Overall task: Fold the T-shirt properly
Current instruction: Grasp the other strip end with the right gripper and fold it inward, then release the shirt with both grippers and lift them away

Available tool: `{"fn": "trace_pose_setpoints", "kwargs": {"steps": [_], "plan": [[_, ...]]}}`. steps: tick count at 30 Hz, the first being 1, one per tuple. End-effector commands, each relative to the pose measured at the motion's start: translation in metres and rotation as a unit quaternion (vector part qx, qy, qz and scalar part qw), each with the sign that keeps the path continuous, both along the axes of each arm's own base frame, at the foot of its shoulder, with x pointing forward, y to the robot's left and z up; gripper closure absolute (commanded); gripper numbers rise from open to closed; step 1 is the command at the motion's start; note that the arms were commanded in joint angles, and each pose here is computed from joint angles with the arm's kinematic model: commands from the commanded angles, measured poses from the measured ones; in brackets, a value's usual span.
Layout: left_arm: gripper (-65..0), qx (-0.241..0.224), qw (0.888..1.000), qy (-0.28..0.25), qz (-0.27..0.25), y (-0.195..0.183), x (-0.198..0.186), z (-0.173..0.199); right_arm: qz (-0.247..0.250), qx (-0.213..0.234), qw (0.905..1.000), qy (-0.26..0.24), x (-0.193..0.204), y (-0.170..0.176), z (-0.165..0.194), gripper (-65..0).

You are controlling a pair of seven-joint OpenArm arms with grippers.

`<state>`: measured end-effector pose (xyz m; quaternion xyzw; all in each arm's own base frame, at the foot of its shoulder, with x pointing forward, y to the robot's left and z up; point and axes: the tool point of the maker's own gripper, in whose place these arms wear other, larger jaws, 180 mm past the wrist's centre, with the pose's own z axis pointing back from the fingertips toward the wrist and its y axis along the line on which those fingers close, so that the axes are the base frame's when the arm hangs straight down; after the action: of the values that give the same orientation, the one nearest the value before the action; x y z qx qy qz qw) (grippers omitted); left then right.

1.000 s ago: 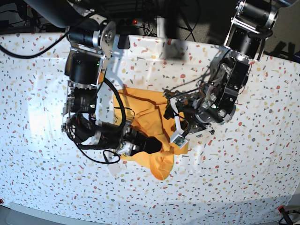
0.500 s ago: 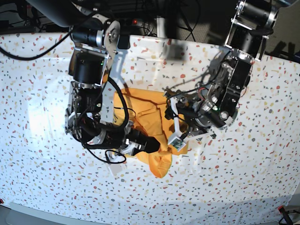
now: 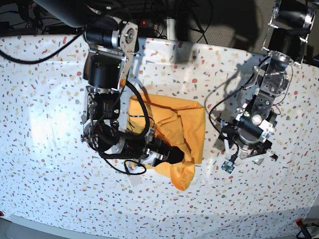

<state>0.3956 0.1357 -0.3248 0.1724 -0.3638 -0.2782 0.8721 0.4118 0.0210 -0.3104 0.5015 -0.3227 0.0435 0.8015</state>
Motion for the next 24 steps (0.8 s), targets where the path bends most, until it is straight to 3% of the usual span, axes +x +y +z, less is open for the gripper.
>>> {"fn": "trace_pose_setpoints", "kwargs": {"steps": [1,4,7,12,17,19,21,24], "plan": [[-34.2,0.003,1.0,-0.028,0.005,0.004,0.01,0.018,-0.005,0.023,0.9991,-0.035,0.013,0.003,0.028,0.0],[-34.2,0.003,1.0,-0.029,0.005,0.004,0.01,0.018,-0.003,0.041,0.9984,-0.04,0.013,0.006,0.034,-22.3],[-34.2,0.003,1.0,-0.029,0.005,0.004,0.011,0.018,0.015,0.036,0.9983,-0.043,0.009,0.016,0.036,-32.7],[-34.2,0.003,1.0,-0.029,0.004,0.004,0.011,0.018,0.041,0.027,0.9978,-0.045,0.004,0.029,0.036,-32.9],[-34.2,0.003,1.0,-0.029,0.004,0.004,0.011,0.018,0.045,0.055,0.9955,-0.063,0.008,0.033,0.056,-32.9],[-34.2,0.002,1.0,-0.031,0.004,0.003,0.011,0.019,0.08,0.066,0.9927,-0.062,0.002,0.039,0.067,-32.9],[-34.2,0.002,0.999,-0.032,0.002,0.003,0.011,0.019,0.144,0.092,0.9836,-0.058,-0.017,0.047,0.081,-32.9],[-34.2,0.0,0.999,-0.035,0.0,0.002,0.012,0.02,0.164,0.194,0.9628,-0.092,-0.022,0.052,0.126,-32.9]]}}
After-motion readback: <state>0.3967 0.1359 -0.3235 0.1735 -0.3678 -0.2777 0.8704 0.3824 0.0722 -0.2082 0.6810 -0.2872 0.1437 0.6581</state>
